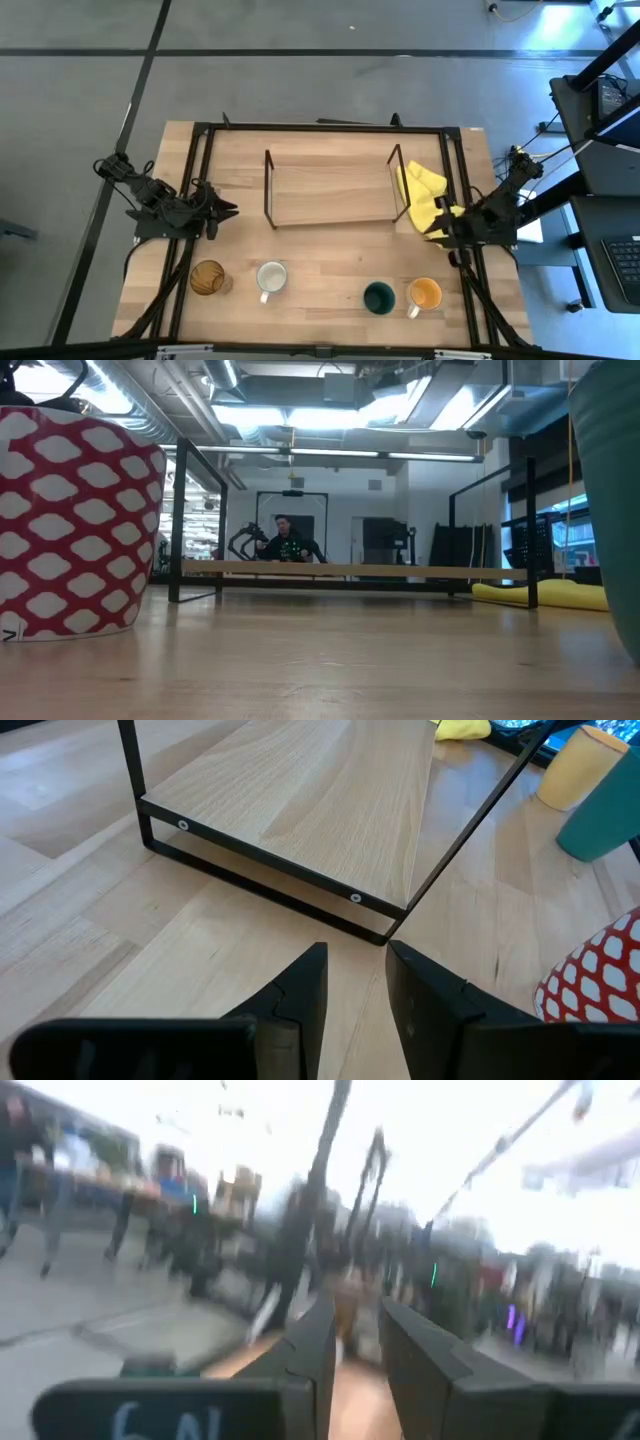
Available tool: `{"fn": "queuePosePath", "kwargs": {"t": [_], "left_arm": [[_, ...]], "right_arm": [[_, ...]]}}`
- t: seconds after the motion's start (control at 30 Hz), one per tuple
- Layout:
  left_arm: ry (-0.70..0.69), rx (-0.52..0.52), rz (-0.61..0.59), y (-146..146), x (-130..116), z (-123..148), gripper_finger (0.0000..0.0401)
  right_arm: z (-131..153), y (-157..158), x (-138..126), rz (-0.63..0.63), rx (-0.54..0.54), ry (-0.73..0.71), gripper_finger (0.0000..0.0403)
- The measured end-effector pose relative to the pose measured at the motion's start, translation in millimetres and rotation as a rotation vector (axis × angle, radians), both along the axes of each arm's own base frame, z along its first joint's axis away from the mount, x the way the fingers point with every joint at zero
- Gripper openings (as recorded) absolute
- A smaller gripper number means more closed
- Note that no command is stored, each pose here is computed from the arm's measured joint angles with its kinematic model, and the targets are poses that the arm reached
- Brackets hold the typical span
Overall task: Stack small to large cups/mugs on shelf
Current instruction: Put the yellow cup on the shelf
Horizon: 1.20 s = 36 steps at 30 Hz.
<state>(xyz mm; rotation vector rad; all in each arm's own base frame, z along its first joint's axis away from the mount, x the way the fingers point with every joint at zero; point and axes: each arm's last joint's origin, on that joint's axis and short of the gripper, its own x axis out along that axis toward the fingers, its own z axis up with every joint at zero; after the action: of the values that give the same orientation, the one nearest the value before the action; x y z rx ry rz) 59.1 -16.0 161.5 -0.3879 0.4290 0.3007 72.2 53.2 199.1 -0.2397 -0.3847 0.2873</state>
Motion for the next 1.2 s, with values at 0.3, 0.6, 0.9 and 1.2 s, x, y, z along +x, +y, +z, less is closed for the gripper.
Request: {"fn": "queuePosePath", "kwargs": {"t": [0.3, 0.6, 0.9, 1.2], "left_arm": [[0.000, 0.000, -0.001, 0, 0, 0, 0.0099], [0.000, 0.000, 0.000, 0, 0, 0, 0.0098], [0.000, 0.000, 0.000, 0, 0, 0, 0.0098], [0.000, 0.000, -0.001, 0, 0, 0, 0.0099]], "right_arm": [[26, -7, -12, 0.014, 0.024, -0.327, 0.0083], [78, -37, -51, 0.030, 0.253, -0.855, 0.0083], [77, -34, -42, -0.001, 0.312, -0.662, 0.0083], [138, -31, -31, 0.009, 0.472, -0.376, 0.0083]]}}
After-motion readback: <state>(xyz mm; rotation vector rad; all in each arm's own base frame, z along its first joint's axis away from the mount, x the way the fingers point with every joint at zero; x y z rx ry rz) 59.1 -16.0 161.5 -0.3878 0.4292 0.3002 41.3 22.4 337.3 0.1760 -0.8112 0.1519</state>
